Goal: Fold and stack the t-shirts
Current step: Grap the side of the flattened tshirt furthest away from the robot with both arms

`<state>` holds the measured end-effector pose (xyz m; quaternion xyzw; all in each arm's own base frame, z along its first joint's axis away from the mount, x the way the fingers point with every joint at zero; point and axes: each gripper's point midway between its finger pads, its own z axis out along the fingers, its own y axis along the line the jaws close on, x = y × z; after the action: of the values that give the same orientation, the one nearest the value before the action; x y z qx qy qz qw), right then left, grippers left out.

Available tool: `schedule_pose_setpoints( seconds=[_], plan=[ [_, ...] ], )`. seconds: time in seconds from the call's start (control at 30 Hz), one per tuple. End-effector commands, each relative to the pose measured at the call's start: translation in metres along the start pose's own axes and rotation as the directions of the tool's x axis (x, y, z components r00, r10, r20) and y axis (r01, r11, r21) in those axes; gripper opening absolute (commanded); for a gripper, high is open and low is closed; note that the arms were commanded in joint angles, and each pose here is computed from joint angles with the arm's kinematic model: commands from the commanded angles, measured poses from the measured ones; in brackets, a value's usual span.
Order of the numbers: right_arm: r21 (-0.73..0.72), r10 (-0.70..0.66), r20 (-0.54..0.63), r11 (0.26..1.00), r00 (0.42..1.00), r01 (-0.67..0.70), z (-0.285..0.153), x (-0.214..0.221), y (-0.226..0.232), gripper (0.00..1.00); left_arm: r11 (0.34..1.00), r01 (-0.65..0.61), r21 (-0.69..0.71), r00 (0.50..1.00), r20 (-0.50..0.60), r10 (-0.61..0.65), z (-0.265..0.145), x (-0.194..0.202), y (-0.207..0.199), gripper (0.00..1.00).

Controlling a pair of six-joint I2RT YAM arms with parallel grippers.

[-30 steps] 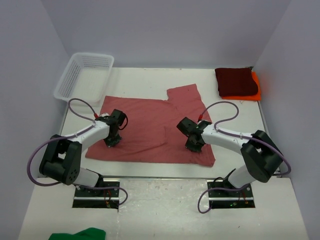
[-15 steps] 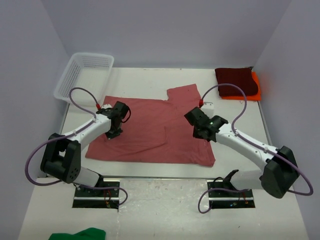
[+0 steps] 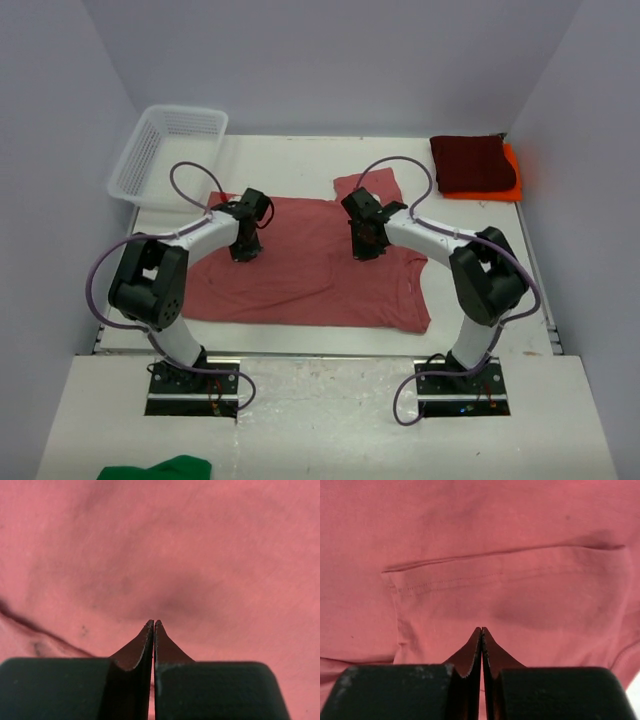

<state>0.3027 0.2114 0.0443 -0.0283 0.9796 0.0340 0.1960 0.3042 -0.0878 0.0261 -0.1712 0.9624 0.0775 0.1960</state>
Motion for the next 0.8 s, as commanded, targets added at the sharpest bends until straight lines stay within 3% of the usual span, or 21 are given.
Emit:
schedule_pose_setpoints(
  seconds=[0.0,0.33,0.77],
  plan=[
    [-0.069,-0.028,0.006,0.997,1.000,0.028,0.002,-0.013,0.020,0.00,1.000,0.003,0.008,1.000,0.012,-0.003,0.008,-0.016,-0.007,0.00],
    [0.036,-0.008,-0.085,0.999,0.996,0.011,0.034,0.011,0.001,0.00,0.994,0.048,-0.098,0.997,-0.059,-0.054,0.031,0.007,0.022,0.00],
    [0.135,0.123,-0.108,0.985,0.987,-0.108,0.030,0.051,-0.028,0.00,0.985,0.092,-0.146,0.988,-0.110,-0.108,0.023,0.047,0.051,0.00]
  ],
)
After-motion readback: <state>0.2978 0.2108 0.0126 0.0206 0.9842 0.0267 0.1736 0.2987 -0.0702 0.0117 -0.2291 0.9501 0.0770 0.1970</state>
